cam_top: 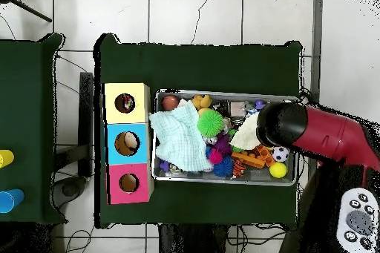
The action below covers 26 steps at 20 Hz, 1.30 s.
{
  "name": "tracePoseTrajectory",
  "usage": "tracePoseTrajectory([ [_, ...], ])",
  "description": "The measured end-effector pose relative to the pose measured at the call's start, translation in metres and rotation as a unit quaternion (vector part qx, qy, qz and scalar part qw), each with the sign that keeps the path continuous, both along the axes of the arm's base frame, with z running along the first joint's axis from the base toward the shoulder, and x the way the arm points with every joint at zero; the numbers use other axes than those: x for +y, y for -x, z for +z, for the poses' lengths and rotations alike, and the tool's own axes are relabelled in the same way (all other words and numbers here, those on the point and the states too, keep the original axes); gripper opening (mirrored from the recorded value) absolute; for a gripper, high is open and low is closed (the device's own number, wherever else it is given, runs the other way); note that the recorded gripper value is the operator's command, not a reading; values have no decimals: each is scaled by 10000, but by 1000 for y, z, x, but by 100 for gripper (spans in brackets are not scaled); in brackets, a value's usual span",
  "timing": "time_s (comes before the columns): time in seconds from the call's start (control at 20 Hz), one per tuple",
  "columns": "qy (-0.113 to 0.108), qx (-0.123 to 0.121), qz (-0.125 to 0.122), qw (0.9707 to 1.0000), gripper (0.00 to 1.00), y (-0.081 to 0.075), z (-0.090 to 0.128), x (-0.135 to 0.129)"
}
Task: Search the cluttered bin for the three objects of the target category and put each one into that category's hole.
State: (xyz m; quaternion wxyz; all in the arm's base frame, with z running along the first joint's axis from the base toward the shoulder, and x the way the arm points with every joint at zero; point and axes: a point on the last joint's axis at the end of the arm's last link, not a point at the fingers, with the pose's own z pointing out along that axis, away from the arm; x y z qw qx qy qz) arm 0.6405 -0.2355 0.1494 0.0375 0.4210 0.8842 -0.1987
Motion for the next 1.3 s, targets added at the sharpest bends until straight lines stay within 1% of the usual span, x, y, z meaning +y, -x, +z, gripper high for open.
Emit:
tracePoseTrajectory([
  [0.2, -20, -44, -87, 10000, 100, 2, -1, -11],
  [0.45, -34, -82, -104, 9999, 100, 1, 2, -13],
  [0.65, -32, -190, -85, 9998, 100, -4, 13, -11],
  [0.7, -59, -265, -83, 9996, 100, -8, 20, -9],
  [0.85, -134, -388, -89, 9991, 100, -15, 28, -5],
  [0.95, -221, -489, -107, 9985, 100, -19, 33, -1],
  [1.0, -343, -602, -128, 9975, 100, -24, 38, 5],
  [1.05, -398, -647, -130, 9970, 100, -26, 39, 10],
  [1.2, -469, -726, -98, 9962, 100, -29, 41, 23],
  [1.25, -494, -751, -70, 9959, 100, -30, 40, 31],
  [1.3, -562, -796, 7, 9952, 100, -34, 38, 51],
])
